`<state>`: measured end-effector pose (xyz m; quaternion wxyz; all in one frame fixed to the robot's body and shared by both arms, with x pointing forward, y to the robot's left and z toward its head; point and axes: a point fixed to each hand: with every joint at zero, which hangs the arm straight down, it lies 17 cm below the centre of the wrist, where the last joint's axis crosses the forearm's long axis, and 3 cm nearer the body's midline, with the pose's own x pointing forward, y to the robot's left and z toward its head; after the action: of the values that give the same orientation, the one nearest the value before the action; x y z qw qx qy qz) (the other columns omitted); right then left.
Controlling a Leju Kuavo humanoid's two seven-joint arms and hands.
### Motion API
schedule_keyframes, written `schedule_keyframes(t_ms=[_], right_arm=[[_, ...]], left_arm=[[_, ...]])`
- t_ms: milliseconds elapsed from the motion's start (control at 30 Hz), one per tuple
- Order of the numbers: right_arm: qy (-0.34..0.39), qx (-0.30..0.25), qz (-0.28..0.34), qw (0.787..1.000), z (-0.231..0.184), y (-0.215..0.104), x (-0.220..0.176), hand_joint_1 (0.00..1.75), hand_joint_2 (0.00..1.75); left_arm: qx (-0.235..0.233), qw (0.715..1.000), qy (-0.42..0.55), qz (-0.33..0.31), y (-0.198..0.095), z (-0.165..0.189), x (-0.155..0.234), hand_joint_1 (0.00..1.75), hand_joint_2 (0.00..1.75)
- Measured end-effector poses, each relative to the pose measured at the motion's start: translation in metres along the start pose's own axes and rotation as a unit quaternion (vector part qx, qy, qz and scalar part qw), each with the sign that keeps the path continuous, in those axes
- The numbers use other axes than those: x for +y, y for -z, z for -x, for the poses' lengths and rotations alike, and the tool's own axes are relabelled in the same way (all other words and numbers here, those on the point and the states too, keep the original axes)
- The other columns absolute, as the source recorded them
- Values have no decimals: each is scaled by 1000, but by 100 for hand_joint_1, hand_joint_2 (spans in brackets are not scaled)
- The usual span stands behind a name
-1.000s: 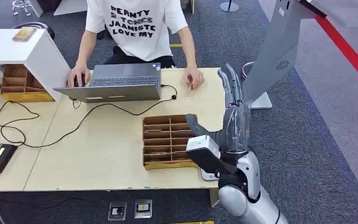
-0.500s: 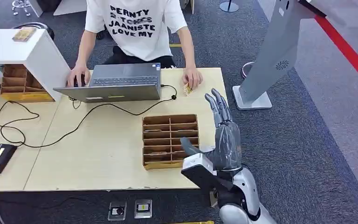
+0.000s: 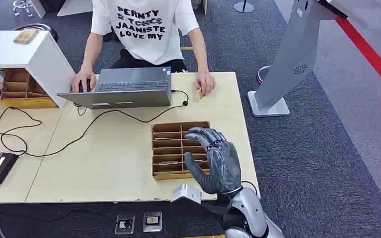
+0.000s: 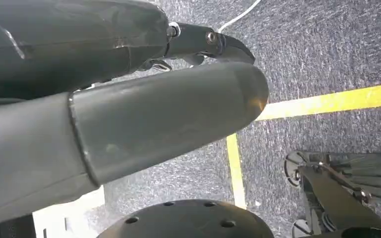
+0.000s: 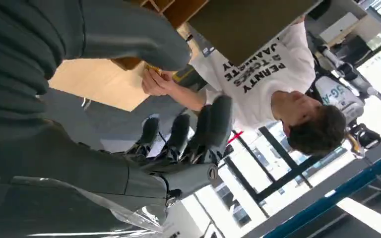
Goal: Pass the card to the sensor for recognition and then transmit it.
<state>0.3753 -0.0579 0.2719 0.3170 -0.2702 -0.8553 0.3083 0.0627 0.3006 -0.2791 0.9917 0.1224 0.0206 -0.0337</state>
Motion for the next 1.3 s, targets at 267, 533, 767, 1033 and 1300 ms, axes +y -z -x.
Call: schedule_keyframes(t_ms=[267, 533, 767, 1033, 1300], right_arm=[[-42, -4, -31, 999, 0, -11, 19, 2, 175], [-85, -8, -52, 995, 0, -19, 31, 7, 175], [-132, -4, -69, 989, 7, -28, 39, 12, 175], [-162, 12, -85, 983, 17, -37, 44, 31, 175], [-191, 25, -107, 975, 29, -50, 50, 75, 175]], left_arm=[[-2, 1000, 5, 0, 0, 0, 0, 0, 0], [-3, 1000, 9, 2, 0, -1, -1, 0, 0], [-5, 1000, 14, 2, 0, -1, -1, 0, 0], [-8, 1000, 24, 3, 0, -2, -1, 0, 0], [-14, 999, 35, 5, 0, -3, -2, 0, 0]])
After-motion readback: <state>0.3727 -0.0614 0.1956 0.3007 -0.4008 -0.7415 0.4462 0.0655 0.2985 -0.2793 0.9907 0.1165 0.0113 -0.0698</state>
